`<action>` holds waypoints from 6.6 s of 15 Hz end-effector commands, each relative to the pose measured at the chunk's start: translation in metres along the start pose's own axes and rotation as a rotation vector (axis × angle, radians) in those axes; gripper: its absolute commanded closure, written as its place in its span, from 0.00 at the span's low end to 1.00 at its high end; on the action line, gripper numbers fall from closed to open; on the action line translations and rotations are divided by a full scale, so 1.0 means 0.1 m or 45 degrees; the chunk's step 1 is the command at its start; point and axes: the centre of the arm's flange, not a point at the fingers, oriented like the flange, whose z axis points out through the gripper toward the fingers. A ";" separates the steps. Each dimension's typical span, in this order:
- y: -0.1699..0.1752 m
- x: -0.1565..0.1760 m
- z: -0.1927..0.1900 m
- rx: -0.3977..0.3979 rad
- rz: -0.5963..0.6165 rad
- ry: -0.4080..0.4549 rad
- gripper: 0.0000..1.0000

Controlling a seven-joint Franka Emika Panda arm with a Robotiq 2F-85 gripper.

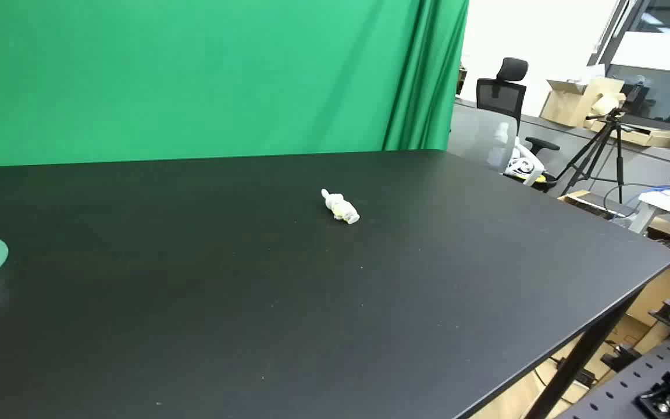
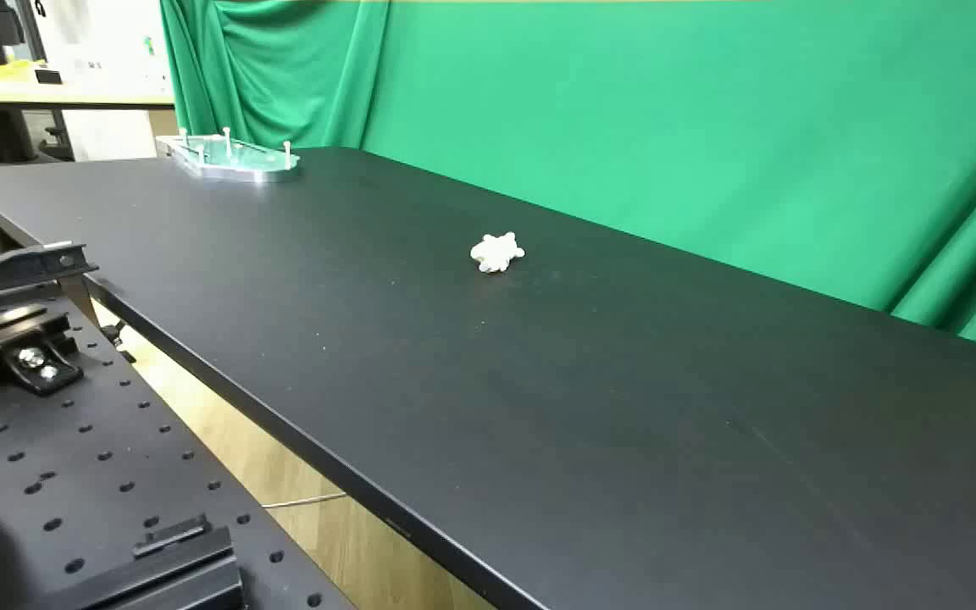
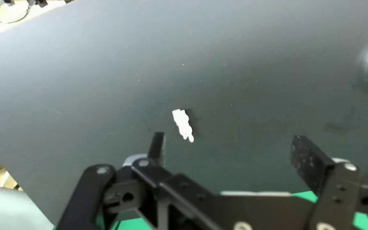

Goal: Move the paper to the left

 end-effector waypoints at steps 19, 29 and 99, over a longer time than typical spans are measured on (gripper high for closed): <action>0.51 0.62 0.43 0.023 -0.170 -0.035 0.00; 1.18 1.21 1.26 0.135 -0.574 -0.129 0.00; -0.14 1.35 3.75 0.053 -0.642 -0.201 0.90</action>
